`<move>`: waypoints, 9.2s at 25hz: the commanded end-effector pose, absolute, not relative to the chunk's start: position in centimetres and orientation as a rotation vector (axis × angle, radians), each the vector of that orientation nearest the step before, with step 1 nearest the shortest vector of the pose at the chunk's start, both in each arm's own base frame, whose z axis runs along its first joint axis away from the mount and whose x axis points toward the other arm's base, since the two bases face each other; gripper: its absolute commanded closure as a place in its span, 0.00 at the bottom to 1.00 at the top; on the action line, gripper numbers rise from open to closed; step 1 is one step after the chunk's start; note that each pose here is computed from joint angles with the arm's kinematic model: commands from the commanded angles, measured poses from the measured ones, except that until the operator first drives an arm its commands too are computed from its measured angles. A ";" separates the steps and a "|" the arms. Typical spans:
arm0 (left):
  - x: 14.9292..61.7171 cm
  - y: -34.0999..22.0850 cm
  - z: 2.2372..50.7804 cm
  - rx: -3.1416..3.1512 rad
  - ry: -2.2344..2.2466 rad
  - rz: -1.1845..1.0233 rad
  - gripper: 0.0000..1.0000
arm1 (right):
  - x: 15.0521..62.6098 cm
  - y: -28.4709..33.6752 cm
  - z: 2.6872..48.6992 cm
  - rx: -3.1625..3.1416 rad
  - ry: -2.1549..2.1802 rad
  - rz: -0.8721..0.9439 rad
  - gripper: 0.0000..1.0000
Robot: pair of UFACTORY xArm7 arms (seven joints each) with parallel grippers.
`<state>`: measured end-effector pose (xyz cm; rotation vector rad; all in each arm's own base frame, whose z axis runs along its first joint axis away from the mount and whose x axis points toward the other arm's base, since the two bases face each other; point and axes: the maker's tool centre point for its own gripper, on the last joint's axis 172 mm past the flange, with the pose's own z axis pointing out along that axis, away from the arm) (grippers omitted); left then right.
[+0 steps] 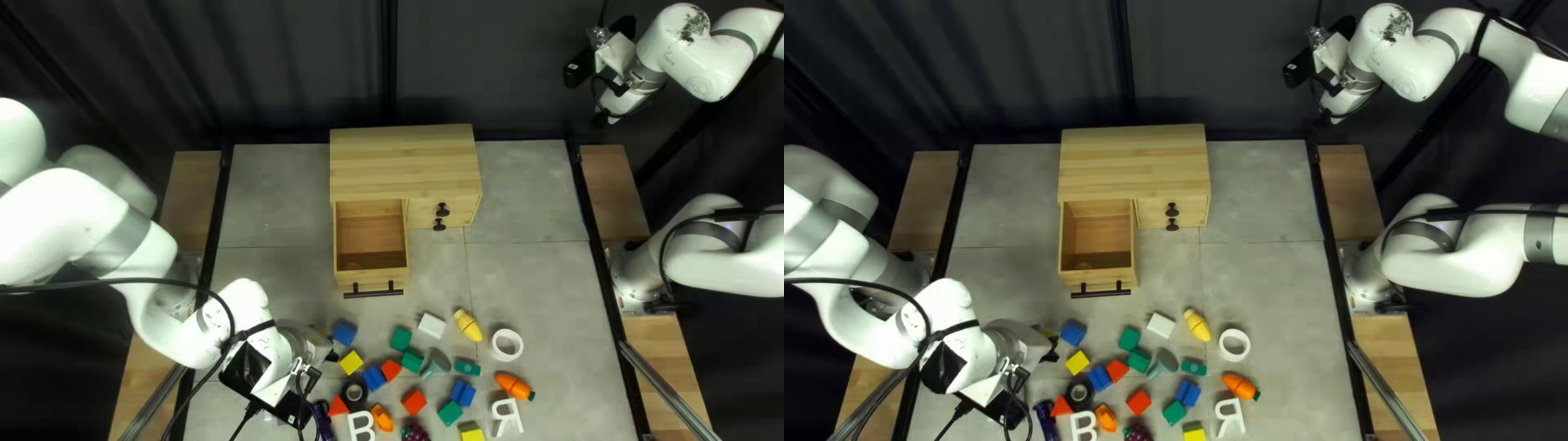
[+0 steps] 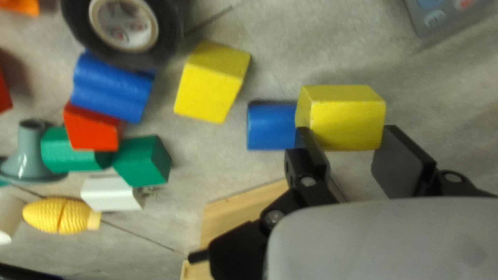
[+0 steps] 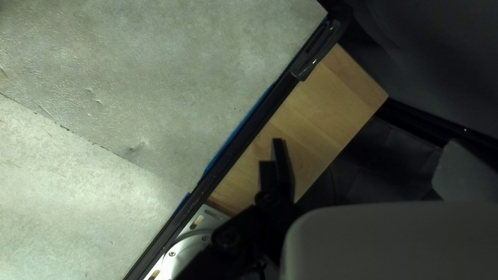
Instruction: Open drawers and place objects into drawer and close
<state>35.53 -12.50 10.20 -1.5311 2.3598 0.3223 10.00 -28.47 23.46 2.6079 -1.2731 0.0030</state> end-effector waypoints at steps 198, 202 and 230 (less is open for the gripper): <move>28.2 -15.4 19.4 -2.790 0.793 0.476 0.00 | 10.0 -28.5 23.5 2.608 -1.273 0.003 0.00; 28.3 -16.8 18.3 -2.745 0.941 0.387 0.00 | 10.0 -28.5 23.5 2.608 -1.273 0.003 0.00; 31.3 -21.5 12.3 -2.749 1.303 0.126 0.00 | 10.0 -28.5 23.5 2.608 -1.273 0.003 0.00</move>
